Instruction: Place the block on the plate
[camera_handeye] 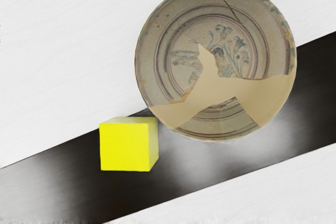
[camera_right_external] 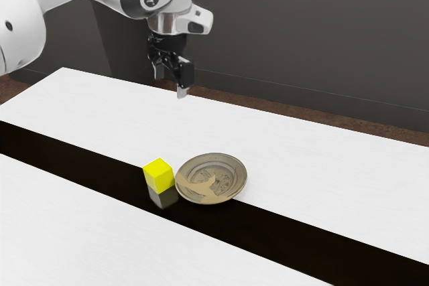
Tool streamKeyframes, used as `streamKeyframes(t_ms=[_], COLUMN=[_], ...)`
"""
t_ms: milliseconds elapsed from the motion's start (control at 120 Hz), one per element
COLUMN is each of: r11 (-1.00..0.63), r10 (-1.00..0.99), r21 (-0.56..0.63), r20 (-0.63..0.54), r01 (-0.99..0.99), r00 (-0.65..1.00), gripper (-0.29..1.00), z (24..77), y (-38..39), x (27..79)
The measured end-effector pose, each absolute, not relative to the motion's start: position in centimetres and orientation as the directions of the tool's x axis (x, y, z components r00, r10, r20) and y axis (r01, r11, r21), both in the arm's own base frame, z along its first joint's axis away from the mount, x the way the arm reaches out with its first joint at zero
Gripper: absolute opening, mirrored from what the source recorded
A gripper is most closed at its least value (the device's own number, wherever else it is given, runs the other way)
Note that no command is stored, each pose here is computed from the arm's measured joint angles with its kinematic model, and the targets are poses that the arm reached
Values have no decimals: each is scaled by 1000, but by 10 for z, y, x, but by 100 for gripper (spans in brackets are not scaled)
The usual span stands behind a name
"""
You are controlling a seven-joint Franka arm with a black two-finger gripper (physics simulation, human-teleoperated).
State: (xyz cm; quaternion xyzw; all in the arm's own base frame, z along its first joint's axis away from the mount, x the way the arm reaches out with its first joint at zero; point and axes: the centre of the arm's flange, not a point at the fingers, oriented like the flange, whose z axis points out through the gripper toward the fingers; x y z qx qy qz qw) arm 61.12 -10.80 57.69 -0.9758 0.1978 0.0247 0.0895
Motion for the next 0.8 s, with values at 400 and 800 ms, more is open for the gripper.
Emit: streamKeyframes(t_ms=[400, 800], r11=[-873, -913], r10=[-428, -403], r21=[-79, 35], r20=[-346, -237], r01=[-481, -406], r00=[835, 884], gripper=[70, 70], z=[420, 297], y=[-38, 24], x=[614, 645])
